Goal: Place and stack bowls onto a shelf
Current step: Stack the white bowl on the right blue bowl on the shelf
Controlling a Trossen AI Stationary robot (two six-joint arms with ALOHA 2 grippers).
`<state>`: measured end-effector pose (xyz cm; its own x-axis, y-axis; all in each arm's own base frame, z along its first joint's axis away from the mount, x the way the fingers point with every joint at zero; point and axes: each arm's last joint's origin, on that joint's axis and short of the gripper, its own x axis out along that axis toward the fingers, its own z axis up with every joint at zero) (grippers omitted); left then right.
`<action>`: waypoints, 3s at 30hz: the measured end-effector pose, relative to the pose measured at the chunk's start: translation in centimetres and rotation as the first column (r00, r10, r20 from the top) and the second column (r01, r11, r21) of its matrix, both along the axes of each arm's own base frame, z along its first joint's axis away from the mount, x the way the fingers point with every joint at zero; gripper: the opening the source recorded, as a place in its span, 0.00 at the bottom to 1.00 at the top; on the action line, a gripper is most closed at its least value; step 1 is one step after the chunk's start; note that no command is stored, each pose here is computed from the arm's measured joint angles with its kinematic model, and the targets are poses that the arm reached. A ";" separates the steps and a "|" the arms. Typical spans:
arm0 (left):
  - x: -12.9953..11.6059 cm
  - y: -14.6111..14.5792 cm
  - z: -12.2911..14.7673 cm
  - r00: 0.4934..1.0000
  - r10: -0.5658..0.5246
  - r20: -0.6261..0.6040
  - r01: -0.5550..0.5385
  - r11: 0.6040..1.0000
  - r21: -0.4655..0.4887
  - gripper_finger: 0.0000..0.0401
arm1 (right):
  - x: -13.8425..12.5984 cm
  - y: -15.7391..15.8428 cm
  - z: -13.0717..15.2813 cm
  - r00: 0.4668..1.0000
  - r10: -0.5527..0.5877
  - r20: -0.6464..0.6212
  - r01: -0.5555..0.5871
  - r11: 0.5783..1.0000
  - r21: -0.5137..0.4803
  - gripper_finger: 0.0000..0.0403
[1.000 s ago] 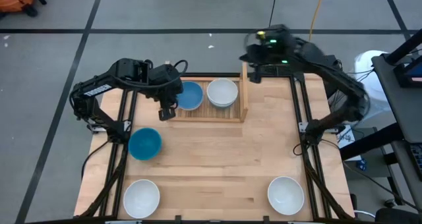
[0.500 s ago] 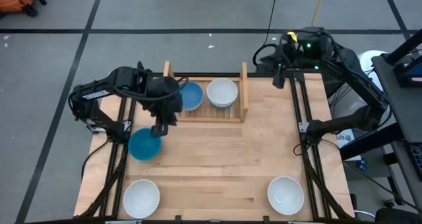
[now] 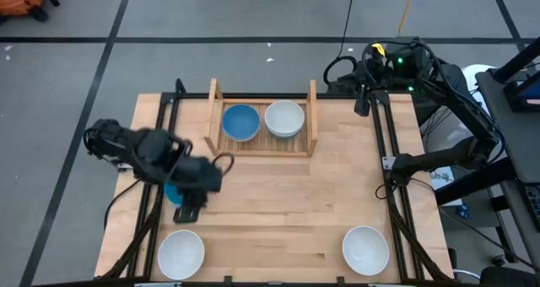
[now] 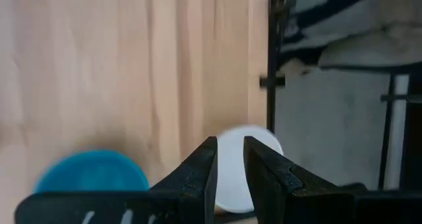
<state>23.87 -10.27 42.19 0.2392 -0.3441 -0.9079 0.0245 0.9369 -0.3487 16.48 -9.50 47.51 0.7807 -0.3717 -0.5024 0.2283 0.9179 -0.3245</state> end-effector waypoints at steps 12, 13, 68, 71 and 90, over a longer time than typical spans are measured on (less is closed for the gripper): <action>-1.6 -6.2 -6.4 0.985 -0.028 -0.169 0.042 0.996 0.081 0.20 | 0.0 0.0 0.0 1.000 -0.009 0.008 0.009 1.000 0.017 0.00; -1.7 -6.5 -7.1 0.983 -0.028 -0.181 0.044 0.995 0.085 0.20 | 0.0 0.0 0.0 1.000 -0.012 0.009 0.012 1.000 0.021 0.00; -4.8 -8.7 -20.9 0.957 -0.047 -0.286 0.111 0.971 0.212 0.20 | -0.3 0.2 -0.6 0.999 -0.020 -0.049 0.024 0.997 0.072 0.00; -4.8 -8.7 -20.9 0.957 -0.046 -0.285 0.111 0.971 0.213 0.20 | -0.3 0.2 -0.6 0.999 -0.020 -0.049 0.024 0.997 0.072 0.00; -4.7 -9.0 -21.7 0.943 -0.023 -0.333 0.097 0.973 0.207 0.20 | -0.3 0.2 -0.6 0.999 -0.020 -0.049 0.024 0.997 0.072 0.00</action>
<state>19.21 -19.26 20.49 -0.0981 -0.1336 -0.9862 0.0023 0.9909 -0.1345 16.16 -9.30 46.89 0.7469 -0.3500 -0.5654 0.2345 0.9343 -0.2685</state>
